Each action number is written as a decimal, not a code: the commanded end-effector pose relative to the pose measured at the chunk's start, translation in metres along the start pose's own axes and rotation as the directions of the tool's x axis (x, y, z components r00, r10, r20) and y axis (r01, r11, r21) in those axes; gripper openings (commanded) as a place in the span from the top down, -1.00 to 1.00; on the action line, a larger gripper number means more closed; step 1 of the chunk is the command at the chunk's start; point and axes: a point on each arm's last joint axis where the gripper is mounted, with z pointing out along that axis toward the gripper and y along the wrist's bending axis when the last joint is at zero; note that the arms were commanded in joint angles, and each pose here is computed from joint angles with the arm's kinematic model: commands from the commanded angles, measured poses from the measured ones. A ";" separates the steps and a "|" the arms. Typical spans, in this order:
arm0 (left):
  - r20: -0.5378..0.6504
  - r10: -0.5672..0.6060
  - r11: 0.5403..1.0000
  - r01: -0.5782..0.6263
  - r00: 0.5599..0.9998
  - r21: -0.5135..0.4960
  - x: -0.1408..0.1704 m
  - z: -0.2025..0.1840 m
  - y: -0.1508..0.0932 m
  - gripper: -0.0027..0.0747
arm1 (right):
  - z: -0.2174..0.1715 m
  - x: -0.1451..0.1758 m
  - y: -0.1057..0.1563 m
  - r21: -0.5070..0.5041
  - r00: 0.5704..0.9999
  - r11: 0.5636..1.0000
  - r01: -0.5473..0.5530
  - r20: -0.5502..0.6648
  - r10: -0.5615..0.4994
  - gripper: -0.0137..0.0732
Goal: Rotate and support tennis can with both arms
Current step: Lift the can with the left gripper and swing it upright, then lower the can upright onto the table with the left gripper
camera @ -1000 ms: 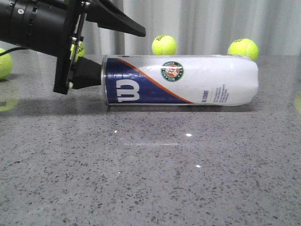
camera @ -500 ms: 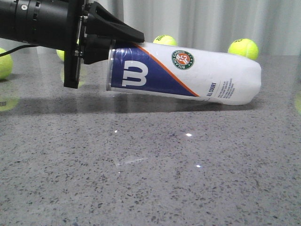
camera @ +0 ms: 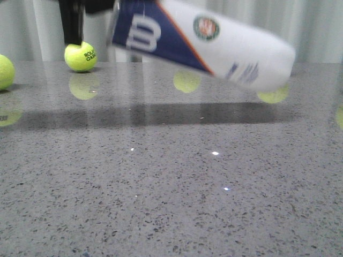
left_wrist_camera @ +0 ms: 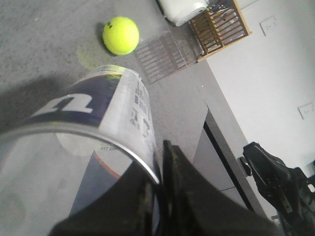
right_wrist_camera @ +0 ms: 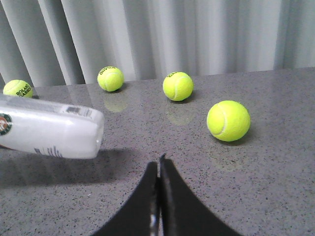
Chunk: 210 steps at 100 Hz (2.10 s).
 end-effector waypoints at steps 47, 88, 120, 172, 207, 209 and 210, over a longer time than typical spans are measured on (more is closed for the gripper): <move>-0.216 0.351 0.801 -0.412 0.911 -0.435 -0.020 -0.066 -0.159 0.99 | -0.001 -0.014 0.002 -0.005 0.996 1.000 0.005 0.091 -0.005 0.84; -0.358 0.379 0.632 -0.521 0.853 -0.573 -0.017 -0.047 -0.166 0.99 | -0.001 -0.014 0.002 -0.005 0.996 1.000 0.005 0.091 -0.005 0.84; -0.413 0.310 0.623 -0.511 0.856 -0.592 -0.027 -0.027 -0.136 0.99 | -0.001 -0.014 0.002 -0.005 0.996 1.000 0.005 0.091 -0.005 0.84; -0.436 0.274 0.615 -0.505 0.857 -0.605 -0.031 -0.019 -0.121 0.80 | -0.001 -0.014 0.002 -0.005 0.996 1.000 0.005 0.091 -0.005 0.84; -0.411 0.307 0.608 -0.509 0.859 -0.609 -0.035 -0.018 -0.121 -0.16 | -0.001 -0.014 0.002 -0.005 0.996 1.000 0.005 0.091 -0.005 0.84; -0.408 0.310 0.608 -0.509 0.859 -0.610 -0.035 -0.018 -0.121 -0.22 | -0.001 -0.014 0.002 -0.005 0.996 1.000 0.005 0.091 -0.005 0.84; -0.405 0.313 0.607 -0.509 0.859 -0.610 -0.035 -0.018 -0.122 -0.23 | -0.001 -0.014 0.002 -0.005 0.996 1.000 0.005 0.091 -0.005 0.84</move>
